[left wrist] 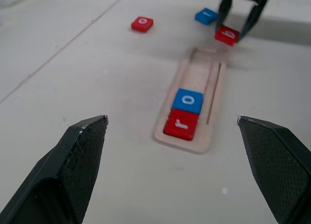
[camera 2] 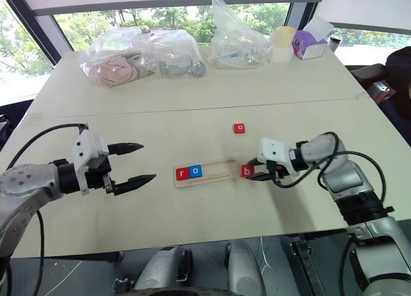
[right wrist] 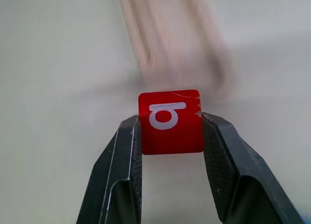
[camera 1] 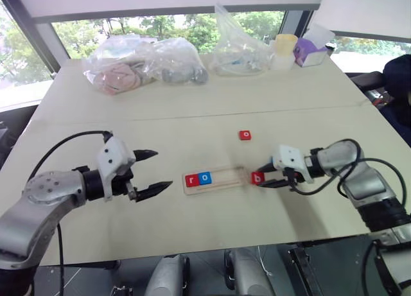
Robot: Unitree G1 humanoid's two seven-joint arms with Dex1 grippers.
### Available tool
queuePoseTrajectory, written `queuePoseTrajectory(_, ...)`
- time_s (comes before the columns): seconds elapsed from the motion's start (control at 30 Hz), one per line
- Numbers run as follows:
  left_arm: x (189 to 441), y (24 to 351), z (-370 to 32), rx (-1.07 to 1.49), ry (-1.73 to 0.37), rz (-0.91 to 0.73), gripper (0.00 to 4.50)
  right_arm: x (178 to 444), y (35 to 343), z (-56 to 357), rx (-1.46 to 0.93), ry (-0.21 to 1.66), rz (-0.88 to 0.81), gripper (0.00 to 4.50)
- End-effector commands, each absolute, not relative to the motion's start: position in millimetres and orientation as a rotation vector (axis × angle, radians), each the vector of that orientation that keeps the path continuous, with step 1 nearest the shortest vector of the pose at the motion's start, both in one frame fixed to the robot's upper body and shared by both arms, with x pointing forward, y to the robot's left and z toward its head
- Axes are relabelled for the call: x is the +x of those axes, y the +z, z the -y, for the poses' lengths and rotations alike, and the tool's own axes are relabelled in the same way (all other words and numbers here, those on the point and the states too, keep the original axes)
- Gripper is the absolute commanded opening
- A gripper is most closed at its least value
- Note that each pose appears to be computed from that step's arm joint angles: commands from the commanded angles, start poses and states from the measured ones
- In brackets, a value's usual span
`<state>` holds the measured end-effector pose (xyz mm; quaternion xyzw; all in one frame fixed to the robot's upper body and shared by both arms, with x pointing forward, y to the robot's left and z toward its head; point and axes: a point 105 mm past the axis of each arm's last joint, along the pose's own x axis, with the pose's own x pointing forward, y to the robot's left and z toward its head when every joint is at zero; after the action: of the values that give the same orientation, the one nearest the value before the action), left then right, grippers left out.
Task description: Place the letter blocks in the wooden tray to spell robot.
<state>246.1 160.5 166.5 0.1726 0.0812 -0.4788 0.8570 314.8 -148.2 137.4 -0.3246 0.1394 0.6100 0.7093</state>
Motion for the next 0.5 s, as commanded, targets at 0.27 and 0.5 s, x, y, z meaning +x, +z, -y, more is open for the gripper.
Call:
queuePoseTrajectory(0.27,239.2,169.4,-152.8,0.456,-1.074,-0.143,4.5,321.4,139.1,73.2,-0.801,1.522,-0.237,1.14)
queuePoseTrajectory(0.5,236.6,167.2,-152.6,0.457,-1.067,-0.137,4.5,322.7,118.5,73.5,-0.833,1.545,-0.282,1.14)
